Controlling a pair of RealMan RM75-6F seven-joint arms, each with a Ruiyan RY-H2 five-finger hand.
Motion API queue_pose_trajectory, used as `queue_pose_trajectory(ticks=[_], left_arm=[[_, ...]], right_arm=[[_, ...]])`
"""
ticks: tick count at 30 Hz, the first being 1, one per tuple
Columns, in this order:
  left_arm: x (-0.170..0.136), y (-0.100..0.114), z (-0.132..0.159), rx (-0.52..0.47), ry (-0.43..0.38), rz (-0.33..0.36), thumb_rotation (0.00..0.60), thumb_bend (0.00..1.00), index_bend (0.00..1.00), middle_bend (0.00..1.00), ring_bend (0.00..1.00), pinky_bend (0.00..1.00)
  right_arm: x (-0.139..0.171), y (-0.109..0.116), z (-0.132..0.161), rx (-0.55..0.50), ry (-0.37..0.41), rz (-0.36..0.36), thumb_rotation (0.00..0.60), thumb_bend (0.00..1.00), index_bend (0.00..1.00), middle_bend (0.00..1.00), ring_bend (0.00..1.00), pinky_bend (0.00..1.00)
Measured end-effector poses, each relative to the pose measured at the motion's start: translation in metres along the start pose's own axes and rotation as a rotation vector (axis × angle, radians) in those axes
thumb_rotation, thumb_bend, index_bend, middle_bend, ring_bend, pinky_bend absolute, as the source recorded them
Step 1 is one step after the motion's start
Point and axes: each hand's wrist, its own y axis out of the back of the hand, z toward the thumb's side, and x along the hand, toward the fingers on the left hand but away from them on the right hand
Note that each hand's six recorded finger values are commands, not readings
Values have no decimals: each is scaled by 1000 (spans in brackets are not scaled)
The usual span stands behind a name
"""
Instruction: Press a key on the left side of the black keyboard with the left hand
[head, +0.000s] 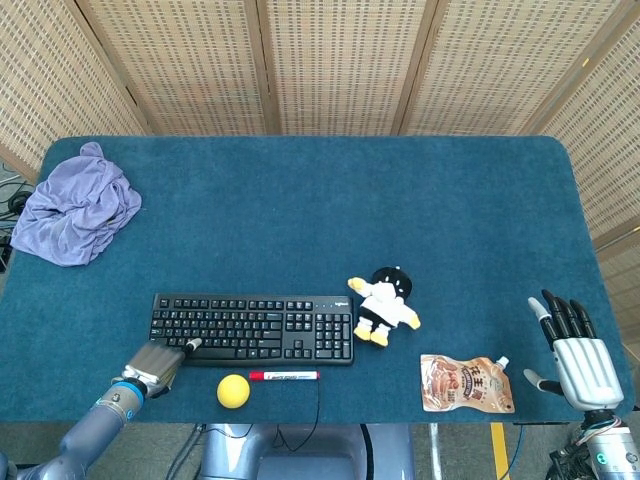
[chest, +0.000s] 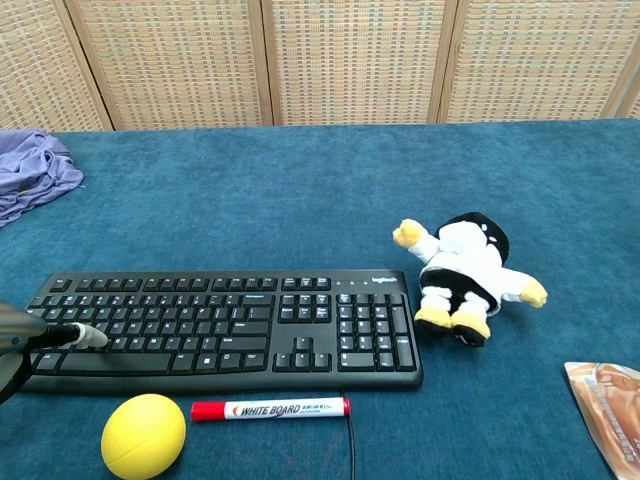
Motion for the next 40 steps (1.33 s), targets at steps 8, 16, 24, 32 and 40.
queue_pose_trajectory(ticks=[8, 16, 24, 32, 40], left_arm=[[-9, 11, 5, -7, -28, 52, 600, 1000, 0, 651, 642, 456], [-35, 36, 10, -29, -76, 193, 600, 674, 0, 333, 400, 400], [-62, 54, 2, -128, -118, 449, 600, 382, 0, 0, 11, 22], [-68, 34, -50, -137, 14, 795, 600, 328, 0, 0, 0, 0], [-66, -6, -70, -193, 84, 907, 600, 310, 0, 0, 0, 0]], right_arm=[[0, 0, 0, 1, 1, 0, 600, 0, 0, 0, 0, 0], [0, -1, 1, 5, 2, 2, 600, 0, 0, 0, 0, 0], [0, -2, 0, 10, -3, 2, 600, 0, 0, 0, 0, 0], [-2, -4, 1, 26, -5, 3, 600, 0, 0, 0, 0, 0], [-4, -8, 3, 41, -6, 6, 600, 0, 0, 0, 0, 0]])
